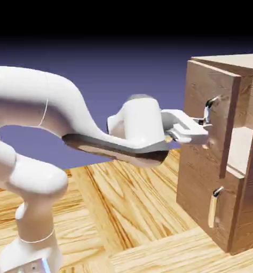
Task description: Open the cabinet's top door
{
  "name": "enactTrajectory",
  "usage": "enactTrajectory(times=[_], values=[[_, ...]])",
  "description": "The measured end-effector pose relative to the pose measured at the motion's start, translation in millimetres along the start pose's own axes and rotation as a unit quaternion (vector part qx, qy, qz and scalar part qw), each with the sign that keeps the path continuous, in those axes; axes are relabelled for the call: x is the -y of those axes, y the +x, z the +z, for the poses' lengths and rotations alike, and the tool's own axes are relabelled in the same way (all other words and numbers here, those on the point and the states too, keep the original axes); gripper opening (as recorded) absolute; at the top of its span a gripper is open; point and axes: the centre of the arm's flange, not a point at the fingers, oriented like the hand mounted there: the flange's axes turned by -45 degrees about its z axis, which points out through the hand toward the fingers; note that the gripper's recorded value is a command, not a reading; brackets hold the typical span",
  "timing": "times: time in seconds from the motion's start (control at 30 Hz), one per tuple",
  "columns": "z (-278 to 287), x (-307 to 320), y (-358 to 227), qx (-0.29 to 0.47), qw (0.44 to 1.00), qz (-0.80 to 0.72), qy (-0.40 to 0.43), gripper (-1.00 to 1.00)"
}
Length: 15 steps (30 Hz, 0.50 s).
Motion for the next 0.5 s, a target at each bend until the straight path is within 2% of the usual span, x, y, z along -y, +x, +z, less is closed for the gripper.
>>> enactTrajectory(times=[0.2, 0.5], values=[[-9, -5, 0, 0.0, 1.0, 0.0, 0.018, -1.0], [-54, -38, 0, 0.0, 0.994, 0.0, 0.111, -1.0]])
